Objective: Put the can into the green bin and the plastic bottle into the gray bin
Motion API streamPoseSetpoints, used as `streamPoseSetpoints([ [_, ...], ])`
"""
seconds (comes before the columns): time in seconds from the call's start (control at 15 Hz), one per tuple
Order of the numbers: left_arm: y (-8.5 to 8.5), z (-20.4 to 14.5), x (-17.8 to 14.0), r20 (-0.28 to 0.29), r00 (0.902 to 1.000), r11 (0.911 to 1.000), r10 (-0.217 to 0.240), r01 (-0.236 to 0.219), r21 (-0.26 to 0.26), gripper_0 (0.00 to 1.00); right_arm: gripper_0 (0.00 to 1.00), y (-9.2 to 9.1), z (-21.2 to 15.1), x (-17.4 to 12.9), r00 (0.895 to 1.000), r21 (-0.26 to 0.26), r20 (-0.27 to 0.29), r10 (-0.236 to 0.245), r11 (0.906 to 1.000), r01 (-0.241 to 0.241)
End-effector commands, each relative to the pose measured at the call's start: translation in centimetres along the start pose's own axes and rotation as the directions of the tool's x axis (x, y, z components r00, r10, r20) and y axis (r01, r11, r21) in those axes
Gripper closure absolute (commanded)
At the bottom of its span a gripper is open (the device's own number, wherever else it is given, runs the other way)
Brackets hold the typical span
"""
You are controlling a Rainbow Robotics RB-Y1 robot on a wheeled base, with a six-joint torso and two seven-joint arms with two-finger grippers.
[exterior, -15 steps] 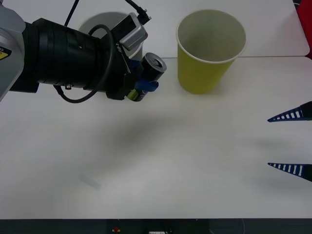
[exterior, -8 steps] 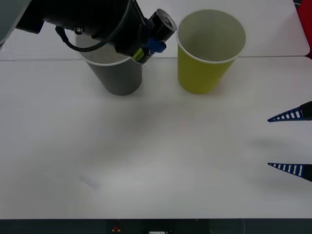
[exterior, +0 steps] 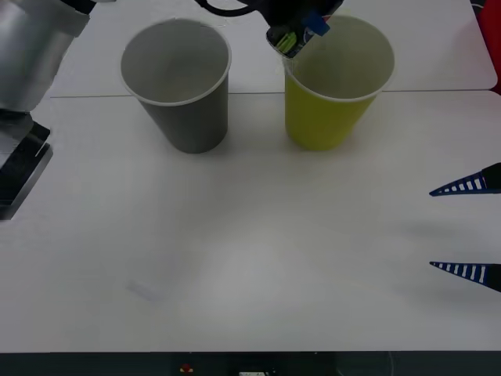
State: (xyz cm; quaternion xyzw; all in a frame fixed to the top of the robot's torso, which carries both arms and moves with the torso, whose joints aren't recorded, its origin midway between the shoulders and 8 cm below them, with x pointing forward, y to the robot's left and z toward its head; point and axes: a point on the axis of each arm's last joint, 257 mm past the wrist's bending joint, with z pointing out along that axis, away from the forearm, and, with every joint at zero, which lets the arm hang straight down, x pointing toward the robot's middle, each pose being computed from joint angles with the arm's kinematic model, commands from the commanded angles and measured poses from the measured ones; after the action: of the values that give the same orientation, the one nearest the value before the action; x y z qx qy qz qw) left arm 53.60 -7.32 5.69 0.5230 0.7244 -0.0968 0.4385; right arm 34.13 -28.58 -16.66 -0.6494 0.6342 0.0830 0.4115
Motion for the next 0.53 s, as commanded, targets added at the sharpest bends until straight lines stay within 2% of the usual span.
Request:
streamPoseSetpoints([
  [0.07, 1.0, 3.1, -2.3, -0.015, 0.9994, 0.9992, -0.030, 0.030, -0.026, 1.00, 0.00, 0.0, 0.0, 0.0, 1.000, 0.000, 0.000, 0.000, 1.0000, 0.000],
  [0.27, 1.2, 6.4, -3.3, -0.028, 0.9996, 0.9976, -0.007, 0.005, -0.070, 1.00, 0.00, 0.0, 0.0, 0.0, 1.000, 0.000, 0.000, 0.000, 1.0000, 0.000],
  [0.53, 1.2, 9.4, -3.0, -0.006, 0.9998, 0.9941, 0.020, -0.020, -0.107, 1.00, 0.00, 0.0, 0.0, 0.0, 1.000, 0.000, 0.000, 0.000, 1.0000, 0.000],
])
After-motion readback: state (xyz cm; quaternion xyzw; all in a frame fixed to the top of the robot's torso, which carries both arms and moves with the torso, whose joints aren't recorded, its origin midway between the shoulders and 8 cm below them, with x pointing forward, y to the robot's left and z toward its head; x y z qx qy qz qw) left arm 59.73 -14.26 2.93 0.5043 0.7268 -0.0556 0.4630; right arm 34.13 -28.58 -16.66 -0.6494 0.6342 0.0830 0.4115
